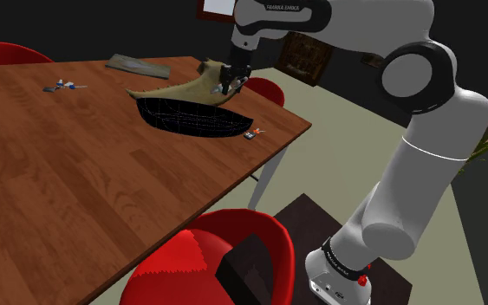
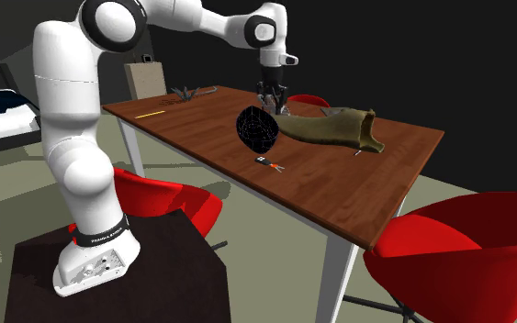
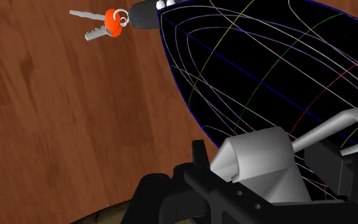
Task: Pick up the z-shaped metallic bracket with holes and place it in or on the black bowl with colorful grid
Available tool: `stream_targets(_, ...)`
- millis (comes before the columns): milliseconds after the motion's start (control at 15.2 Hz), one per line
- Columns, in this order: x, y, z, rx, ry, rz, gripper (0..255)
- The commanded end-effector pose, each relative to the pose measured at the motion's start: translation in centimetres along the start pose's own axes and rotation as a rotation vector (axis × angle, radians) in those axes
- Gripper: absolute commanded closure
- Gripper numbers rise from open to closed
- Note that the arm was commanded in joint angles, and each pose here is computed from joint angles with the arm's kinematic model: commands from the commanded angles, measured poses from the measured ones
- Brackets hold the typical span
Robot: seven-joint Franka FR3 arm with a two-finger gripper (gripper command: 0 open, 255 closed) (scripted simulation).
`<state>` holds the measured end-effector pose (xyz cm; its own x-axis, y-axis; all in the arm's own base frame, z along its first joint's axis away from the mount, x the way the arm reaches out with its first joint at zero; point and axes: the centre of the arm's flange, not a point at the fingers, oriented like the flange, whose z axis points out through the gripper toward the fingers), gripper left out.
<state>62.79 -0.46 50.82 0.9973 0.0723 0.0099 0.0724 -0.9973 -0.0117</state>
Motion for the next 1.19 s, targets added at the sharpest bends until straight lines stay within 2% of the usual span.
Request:
stream_targets(0, 0.6, -2.4, 0.2, 0.0, -0.001, 0.001, 255)
stream_targets(462, 2.3, -11.4, 0.6, 0.0, -0.001, 0.001, 255)
stream_targets(1122, 2.3, -11.3, 6.0, 0.0, -0.001, 0.001, 255)
